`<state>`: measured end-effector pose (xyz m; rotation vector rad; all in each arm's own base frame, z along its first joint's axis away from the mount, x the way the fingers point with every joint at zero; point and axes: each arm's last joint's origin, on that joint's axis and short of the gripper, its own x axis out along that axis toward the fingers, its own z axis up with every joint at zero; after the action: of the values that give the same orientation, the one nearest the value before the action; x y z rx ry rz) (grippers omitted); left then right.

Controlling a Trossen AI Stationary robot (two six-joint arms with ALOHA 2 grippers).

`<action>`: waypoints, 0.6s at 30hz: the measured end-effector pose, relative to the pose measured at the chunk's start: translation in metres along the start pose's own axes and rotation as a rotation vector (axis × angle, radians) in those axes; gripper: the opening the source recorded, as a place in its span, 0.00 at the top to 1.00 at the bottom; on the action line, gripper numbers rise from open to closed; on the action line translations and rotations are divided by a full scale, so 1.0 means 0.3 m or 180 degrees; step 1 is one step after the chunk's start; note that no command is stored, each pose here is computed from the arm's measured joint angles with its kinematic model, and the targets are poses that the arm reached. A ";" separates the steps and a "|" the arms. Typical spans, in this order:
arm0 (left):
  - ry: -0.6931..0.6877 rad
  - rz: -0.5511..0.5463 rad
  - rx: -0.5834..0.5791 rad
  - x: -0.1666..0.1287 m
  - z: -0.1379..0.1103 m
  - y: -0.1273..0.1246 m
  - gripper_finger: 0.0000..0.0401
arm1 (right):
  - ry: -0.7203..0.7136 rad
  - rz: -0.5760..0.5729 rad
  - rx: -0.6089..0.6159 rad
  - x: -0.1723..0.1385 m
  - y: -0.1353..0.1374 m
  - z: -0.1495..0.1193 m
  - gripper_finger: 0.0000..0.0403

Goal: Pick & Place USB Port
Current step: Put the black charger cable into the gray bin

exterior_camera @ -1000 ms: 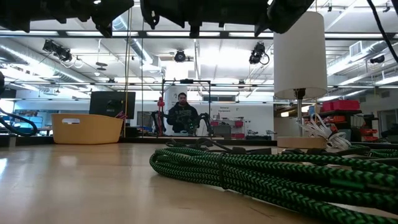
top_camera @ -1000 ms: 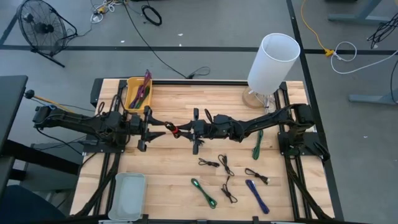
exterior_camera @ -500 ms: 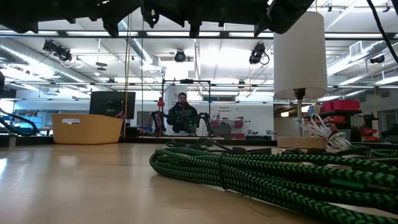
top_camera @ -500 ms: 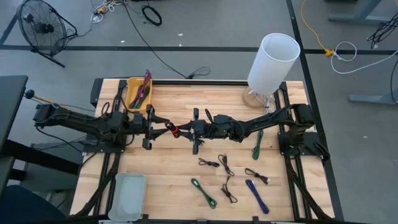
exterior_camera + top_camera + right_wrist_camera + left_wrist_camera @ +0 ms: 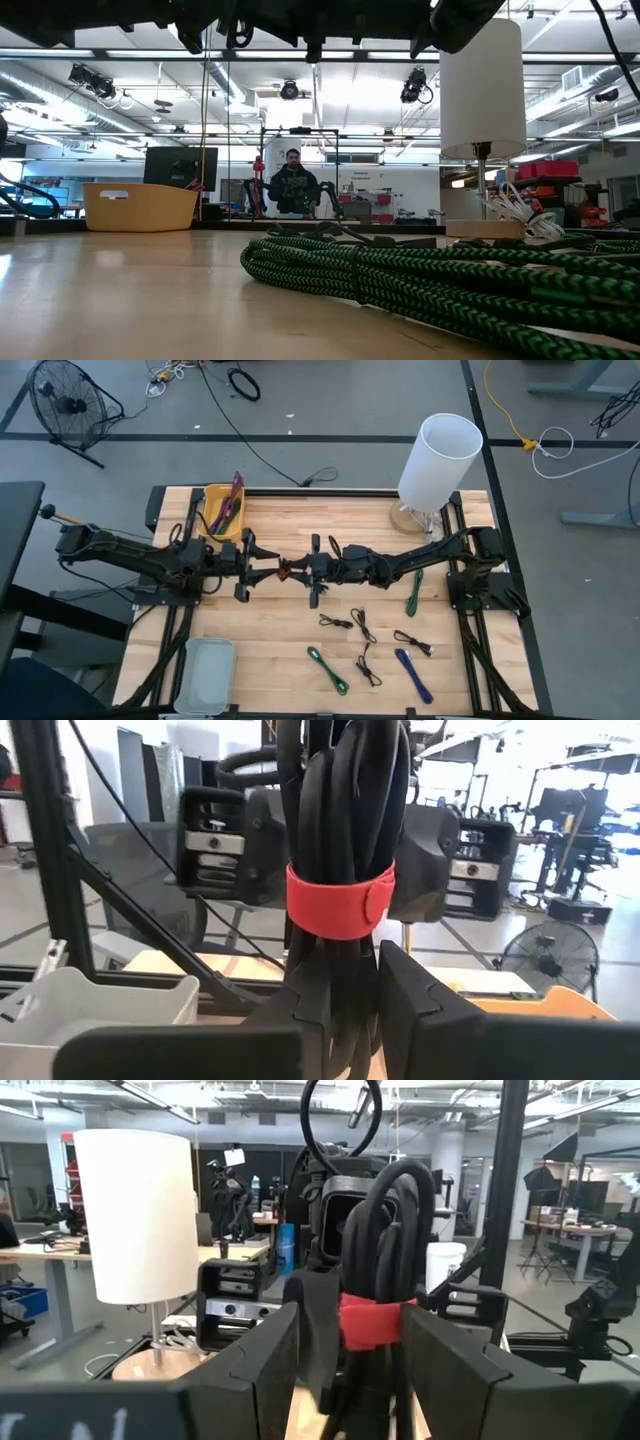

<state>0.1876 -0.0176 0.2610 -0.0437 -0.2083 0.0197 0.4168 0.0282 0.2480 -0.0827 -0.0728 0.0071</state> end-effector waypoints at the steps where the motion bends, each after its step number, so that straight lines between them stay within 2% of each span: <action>1: 0.0004 -0.0008 -0.0010 0.000 0.000 0.000 0.55 | 0.0015 -0.0019 -0.0001 0.000 -0.001 -0.002 0.90; 8: 0.0005 -0.0075 -0.0075 0.000 0.000 -0.003 0.55 | 0.0031 -0.0042 0.0061 0.001 -0.014 -0.006 0.90; 14: 0.0053 0.0181 -0.0064 0.013 -0.016 0.003 0.55 | 0.0023 -0.0047 0.0072 0.001 -0.014 -0.005 0.90; 18: -0.0015 0.0208 -0.0035 0.033 -0.028 0.002 0.55 | 0.0026 -0.0049 0.0071 0.001 -0.015 -0.006 0.90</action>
<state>0.1990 -0.0172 0.2548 -0.0615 -0.2116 0.0837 0.4174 0.0235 0.2467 -0.0597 -0.0654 -0.0077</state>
